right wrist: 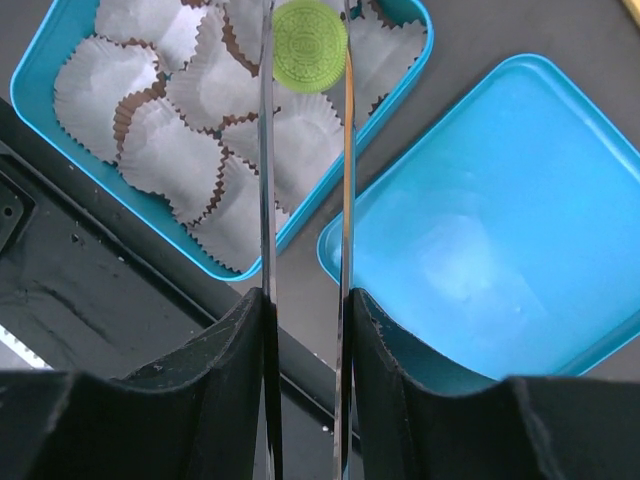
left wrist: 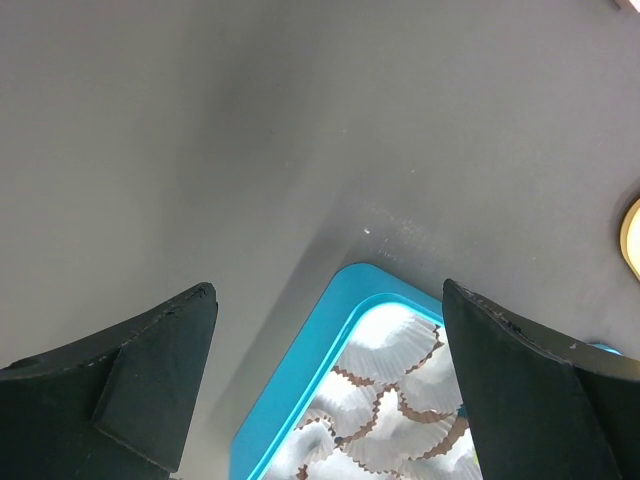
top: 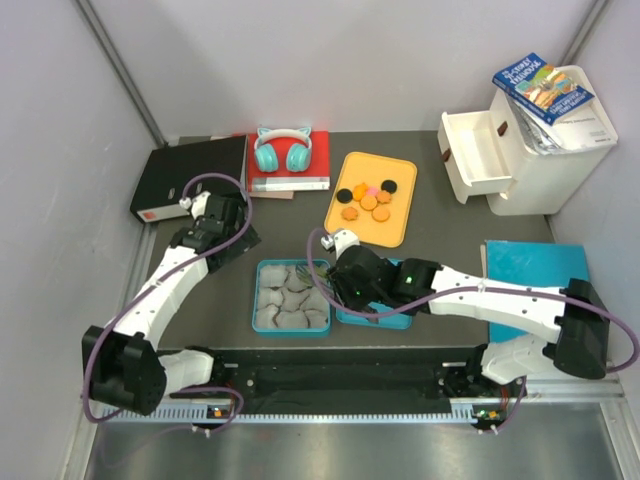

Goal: Pack the cookies

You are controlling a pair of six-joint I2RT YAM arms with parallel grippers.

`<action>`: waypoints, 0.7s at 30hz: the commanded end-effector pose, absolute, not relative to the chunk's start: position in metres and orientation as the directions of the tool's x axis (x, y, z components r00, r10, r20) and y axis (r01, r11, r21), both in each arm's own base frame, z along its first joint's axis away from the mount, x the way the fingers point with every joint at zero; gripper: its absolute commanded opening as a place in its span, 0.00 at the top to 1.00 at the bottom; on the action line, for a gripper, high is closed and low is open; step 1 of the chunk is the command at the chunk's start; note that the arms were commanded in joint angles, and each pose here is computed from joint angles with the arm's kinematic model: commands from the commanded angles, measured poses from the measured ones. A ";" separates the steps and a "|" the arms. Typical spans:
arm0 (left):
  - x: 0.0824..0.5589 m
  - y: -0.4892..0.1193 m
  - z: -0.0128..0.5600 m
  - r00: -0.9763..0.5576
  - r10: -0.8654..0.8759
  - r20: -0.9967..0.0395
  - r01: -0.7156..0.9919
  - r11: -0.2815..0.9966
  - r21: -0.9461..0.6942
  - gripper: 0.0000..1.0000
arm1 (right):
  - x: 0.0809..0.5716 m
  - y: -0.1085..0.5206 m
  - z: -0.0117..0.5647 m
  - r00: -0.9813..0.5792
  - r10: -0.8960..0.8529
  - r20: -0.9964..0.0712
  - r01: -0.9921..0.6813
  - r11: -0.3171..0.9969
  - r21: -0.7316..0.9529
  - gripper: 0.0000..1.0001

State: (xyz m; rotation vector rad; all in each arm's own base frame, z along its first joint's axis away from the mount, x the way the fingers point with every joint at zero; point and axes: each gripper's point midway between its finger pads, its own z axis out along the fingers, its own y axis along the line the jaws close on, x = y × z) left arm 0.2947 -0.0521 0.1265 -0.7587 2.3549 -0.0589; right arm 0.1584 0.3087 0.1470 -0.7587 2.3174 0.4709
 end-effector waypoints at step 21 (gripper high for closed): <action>0.291 -0.057 0.112 -0.643 -0.534 -0.549 -0.480 0.840 -0.254 0.02 | 0.180 0.360 0.177 -0.560 -0.372 -0.741 -0.661 0.739 0.128 0.63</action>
